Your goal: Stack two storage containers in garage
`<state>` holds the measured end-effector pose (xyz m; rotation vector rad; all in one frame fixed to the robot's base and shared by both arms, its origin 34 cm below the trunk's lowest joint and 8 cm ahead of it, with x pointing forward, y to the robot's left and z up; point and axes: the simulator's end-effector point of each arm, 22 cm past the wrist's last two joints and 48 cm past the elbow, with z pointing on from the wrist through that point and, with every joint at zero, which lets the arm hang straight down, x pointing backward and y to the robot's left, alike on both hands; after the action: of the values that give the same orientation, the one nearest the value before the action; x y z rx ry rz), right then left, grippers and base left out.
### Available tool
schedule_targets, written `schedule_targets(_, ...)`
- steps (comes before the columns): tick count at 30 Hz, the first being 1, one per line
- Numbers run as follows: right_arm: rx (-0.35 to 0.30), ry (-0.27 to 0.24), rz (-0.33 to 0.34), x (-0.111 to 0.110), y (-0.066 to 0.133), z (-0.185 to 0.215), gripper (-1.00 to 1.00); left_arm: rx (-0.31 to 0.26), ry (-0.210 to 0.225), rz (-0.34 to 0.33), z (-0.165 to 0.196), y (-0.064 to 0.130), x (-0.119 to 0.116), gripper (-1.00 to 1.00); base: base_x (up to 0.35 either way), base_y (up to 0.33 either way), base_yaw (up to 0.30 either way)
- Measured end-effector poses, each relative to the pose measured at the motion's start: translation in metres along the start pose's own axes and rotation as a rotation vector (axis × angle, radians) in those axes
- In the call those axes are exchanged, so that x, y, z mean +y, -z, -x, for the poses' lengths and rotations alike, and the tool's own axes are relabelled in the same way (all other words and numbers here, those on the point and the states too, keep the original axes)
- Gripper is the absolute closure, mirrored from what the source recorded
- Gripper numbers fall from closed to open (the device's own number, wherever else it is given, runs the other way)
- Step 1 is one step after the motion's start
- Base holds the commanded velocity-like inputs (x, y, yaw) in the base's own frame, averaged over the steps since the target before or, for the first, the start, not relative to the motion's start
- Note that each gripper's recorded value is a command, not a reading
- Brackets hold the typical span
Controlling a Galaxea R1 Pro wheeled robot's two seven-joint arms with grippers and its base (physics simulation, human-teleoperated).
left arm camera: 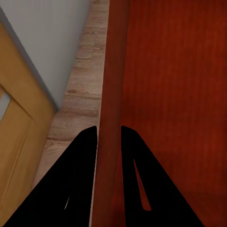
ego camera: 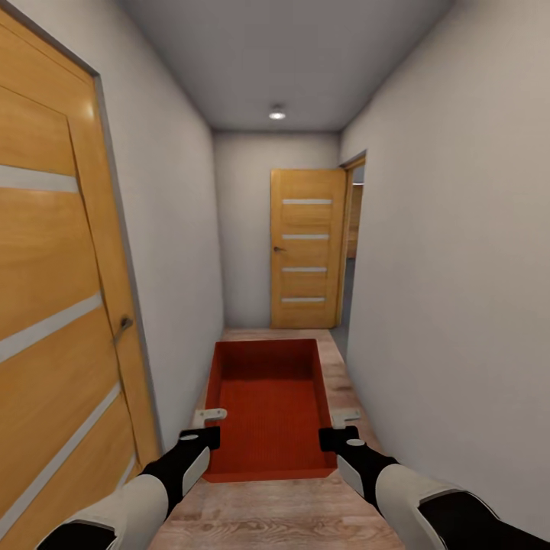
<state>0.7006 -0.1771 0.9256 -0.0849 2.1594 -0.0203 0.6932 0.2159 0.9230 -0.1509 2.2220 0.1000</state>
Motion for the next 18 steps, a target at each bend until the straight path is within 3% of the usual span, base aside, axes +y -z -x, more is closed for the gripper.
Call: schedule_targets(18, 0.000, -0.001, -0.003, 0.0029, 0.0004, 0.0002, 1.00, -0.001, -0.003, -0.003, 0.0008, -0.0008, 0.0029, 1.00, 0.323, 0.000, 0.000)
